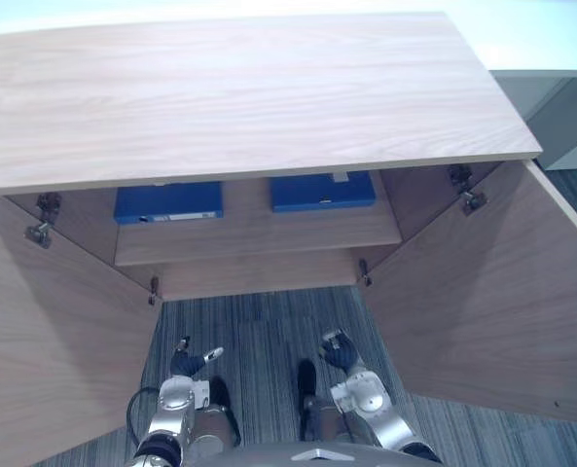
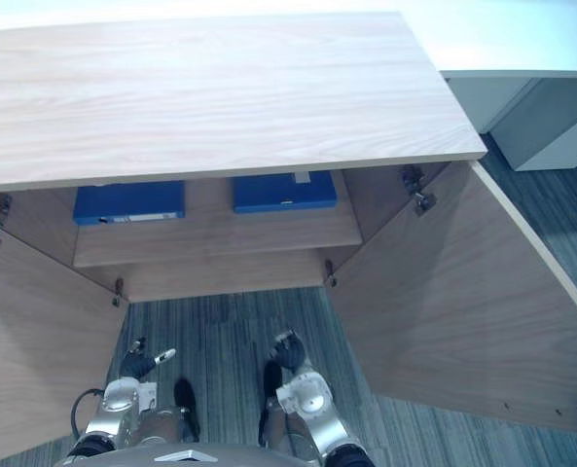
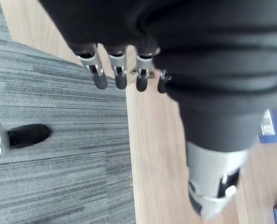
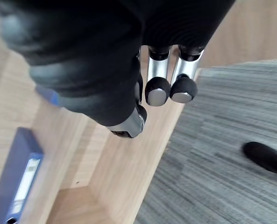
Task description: Walk over to the cabinet, pick up the folder, carry it to the office cabinet, place the folder inside the office cabinet, then close the office cabinet door
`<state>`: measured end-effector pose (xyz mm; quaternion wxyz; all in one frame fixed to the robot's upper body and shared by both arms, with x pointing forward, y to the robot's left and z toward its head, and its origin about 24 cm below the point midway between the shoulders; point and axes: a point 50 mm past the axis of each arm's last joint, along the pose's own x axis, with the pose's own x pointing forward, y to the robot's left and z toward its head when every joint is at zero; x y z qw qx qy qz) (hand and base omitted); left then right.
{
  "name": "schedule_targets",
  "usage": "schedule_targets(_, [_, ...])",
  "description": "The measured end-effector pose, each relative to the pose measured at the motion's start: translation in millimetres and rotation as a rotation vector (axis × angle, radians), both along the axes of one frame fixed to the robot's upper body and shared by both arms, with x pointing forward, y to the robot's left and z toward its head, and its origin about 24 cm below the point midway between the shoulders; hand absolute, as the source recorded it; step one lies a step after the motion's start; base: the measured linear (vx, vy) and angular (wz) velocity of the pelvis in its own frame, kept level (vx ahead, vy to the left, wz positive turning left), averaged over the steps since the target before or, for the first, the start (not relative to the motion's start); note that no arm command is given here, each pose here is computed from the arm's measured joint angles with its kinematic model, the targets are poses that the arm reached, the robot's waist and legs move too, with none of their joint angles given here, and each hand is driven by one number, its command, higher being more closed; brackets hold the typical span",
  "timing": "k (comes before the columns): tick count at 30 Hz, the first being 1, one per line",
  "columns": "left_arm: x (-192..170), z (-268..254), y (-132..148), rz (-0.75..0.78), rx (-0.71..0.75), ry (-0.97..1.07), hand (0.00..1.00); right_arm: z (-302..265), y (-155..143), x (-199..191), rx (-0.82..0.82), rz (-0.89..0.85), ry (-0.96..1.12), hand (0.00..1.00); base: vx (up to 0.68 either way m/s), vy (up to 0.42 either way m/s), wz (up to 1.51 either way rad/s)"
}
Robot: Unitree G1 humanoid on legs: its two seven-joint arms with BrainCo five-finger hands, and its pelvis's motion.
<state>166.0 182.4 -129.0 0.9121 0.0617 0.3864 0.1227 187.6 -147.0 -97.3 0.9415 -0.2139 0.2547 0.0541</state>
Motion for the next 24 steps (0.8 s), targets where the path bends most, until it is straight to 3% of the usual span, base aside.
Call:
schedule_targets(7, [-37.1,-19.1,-2.5,-0.057,0.008,0.147,0.00,-40.5,-29.9,-48.4,-0.050,-0.176,0.272,0.00,-0.01,0.022,-0.05])
schedule_targets(24, [-58.8,-28.4,4.1,-0.082,0.019,0.253,0.00,-47.9,-57.4,-77.6,0.075,-0.573,0.333,0.00,0.00,0.021,-0.18])
